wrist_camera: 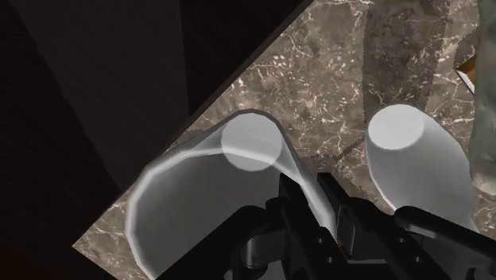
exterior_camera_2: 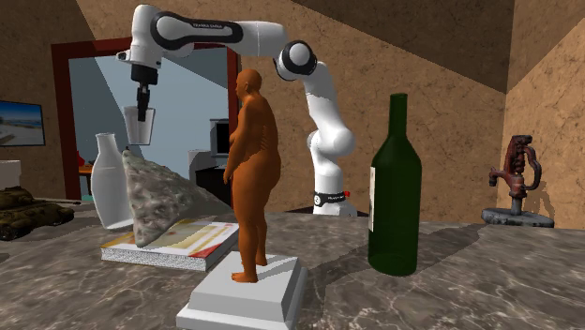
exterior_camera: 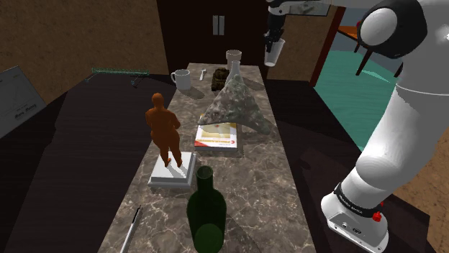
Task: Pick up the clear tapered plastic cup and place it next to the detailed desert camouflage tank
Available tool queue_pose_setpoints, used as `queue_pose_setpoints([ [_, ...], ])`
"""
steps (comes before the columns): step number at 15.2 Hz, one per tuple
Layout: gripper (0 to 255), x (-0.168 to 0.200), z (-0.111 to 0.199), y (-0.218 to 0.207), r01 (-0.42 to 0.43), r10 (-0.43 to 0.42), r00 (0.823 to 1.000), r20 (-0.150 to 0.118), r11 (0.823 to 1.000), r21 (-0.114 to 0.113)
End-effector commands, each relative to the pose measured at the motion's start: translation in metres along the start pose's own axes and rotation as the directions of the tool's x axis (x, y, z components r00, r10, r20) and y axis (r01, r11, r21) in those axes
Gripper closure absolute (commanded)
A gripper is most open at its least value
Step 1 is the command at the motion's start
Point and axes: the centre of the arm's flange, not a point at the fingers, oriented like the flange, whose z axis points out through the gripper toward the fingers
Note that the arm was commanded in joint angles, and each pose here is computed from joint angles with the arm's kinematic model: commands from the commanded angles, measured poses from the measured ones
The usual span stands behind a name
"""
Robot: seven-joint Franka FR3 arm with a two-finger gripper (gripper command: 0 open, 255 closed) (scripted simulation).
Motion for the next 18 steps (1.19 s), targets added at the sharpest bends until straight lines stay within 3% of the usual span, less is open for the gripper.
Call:
queue_pose_setpoints([
  [1, 255, 0.016, 0.005, 0.021, 0.001, -0.001, 1.000, -0.001, 1.000, 0.000],
  [18, 255, 0.014, 0.090, 0.017, 0.001, -0.001, 1.000, -0.001, 1.000, 0.000],
])
